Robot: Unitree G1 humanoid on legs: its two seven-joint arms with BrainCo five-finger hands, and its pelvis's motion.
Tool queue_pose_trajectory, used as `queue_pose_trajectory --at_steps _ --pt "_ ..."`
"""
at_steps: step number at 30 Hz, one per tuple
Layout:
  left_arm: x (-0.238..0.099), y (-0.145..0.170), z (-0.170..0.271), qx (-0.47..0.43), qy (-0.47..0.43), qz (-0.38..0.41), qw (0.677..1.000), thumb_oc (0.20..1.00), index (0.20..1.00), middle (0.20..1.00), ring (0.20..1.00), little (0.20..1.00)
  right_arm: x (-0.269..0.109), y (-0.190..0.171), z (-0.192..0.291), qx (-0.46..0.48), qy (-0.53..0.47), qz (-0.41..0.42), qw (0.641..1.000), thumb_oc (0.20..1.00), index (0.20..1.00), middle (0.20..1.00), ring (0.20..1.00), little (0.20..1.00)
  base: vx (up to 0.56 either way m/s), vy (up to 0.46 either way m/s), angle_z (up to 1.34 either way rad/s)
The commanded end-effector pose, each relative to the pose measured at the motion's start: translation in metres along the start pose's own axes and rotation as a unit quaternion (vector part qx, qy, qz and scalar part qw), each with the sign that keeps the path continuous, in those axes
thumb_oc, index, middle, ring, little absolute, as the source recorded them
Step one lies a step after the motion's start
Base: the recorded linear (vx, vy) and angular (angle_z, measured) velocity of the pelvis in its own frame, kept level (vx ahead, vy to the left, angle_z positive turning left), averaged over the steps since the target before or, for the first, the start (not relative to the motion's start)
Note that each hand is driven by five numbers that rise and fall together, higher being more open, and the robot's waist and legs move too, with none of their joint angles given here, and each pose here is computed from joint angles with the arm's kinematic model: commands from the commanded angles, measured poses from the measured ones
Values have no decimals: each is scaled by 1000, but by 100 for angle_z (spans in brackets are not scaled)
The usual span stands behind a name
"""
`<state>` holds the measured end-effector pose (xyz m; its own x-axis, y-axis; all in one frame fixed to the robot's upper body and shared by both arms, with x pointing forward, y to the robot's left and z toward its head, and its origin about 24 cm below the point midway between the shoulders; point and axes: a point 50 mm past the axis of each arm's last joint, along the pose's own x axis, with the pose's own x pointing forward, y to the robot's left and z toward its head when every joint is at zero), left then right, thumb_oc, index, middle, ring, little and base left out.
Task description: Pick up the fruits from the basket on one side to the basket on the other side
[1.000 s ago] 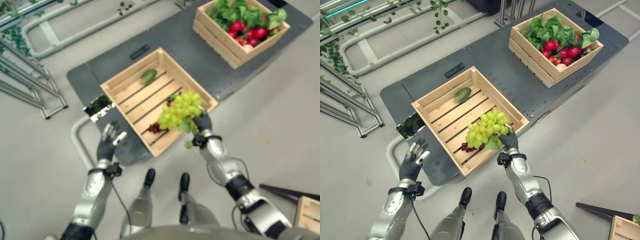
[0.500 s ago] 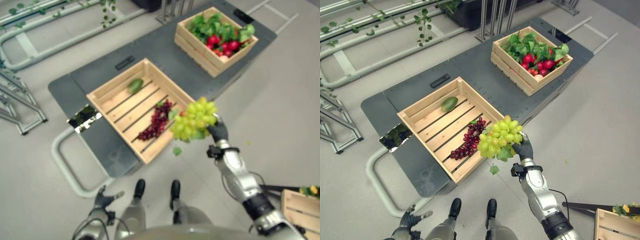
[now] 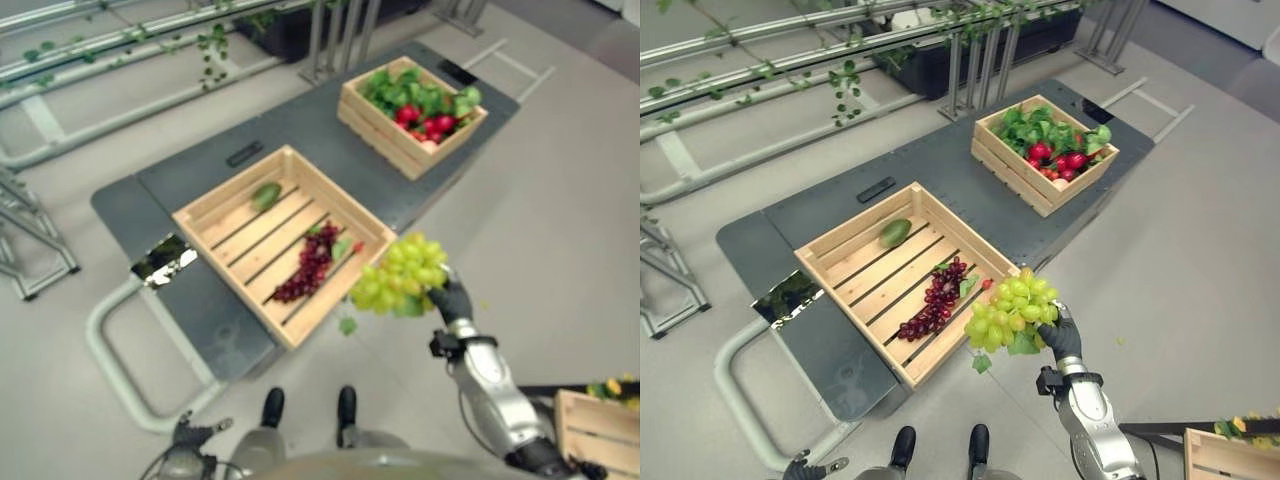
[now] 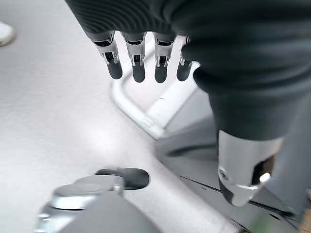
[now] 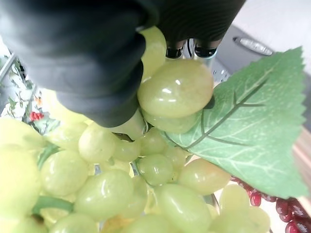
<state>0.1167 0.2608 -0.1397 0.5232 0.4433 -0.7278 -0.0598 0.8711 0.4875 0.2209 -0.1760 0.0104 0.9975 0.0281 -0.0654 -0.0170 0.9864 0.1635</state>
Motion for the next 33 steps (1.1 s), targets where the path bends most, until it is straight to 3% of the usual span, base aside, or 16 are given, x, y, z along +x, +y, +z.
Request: queue_pose_trajectory --at_steps 1,8,20,33 --pt "9 16 33 37 -64 22 997 1000 1000 1000 1000 1000 11 13 47 17 -116 40 992 200 200 200 200 200 -167 2 -74" --pt "12 21 41 45 -72 35 996 1000 1000 1000 1000 1000 8 11 42 20 -103 43 994 200 200 200 200 200 -152 29 -55" --pt "0 0 -8 74 14 -1 997 1000 1000 1000 1000 1000 9 7 44 1 -102 33 994 200 200 200 200 200 -86 -48 -79" --pt "-3 -34 16 78 -25 -33 996 1000 1000 1000 1000 1000 -2 -12 54 -47 -109 28 993 200 200 200 200 200 -64 -93 -16"
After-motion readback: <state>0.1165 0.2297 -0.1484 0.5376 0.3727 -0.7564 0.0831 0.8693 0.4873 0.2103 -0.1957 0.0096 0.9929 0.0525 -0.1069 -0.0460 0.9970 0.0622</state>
